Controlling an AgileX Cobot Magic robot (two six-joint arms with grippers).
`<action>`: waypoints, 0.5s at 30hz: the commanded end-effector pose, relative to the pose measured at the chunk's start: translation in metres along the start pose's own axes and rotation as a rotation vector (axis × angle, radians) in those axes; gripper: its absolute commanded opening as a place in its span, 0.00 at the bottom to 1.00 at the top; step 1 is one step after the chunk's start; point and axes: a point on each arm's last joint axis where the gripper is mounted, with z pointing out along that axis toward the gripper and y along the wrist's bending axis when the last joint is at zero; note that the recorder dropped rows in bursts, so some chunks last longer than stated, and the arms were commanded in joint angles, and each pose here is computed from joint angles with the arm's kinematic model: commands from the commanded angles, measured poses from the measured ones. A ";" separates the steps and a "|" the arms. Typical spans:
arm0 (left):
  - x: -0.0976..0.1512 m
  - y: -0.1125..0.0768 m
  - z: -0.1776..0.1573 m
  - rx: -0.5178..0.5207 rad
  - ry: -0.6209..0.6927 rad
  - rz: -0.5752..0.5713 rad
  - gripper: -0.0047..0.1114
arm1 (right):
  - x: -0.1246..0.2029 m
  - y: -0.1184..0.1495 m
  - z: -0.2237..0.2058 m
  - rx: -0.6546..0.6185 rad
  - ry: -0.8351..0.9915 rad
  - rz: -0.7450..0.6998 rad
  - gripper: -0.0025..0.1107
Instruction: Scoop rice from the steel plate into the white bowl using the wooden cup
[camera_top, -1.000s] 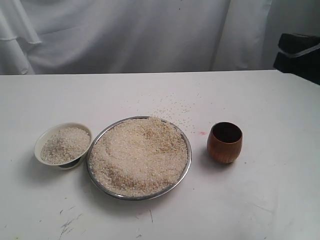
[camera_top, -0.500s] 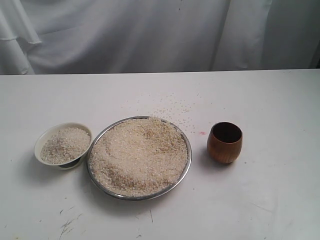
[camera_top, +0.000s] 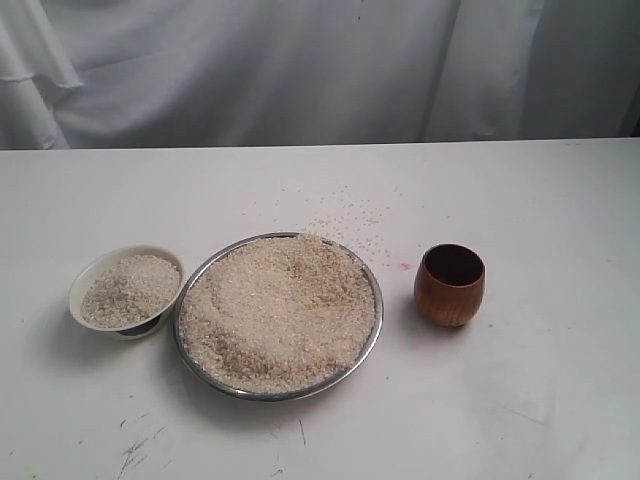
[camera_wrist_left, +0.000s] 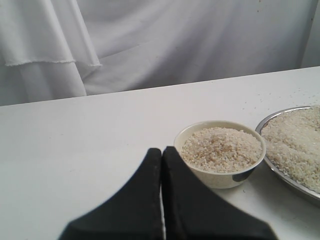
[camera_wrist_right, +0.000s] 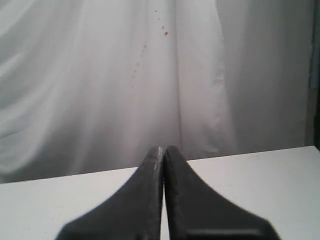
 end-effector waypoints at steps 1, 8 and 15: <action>-0.002 0.000 0.000 0.005 -0.006 -0.003 0.04 | 0.034 -0.017 -0.041 0.115 -0.067 0.046 0.02; -0.002 0.000 0.000 0.005 -0.006 -0.003 0.04 | 0.049 -0.024 -0.065 0.200 -0.075 0.066 0.02; -0.002 0.000 0.000 0.005 -0.006 -0.003 0.04 | 0.046 -0.022 -0.067 0.184 -0.106 0.058 0.02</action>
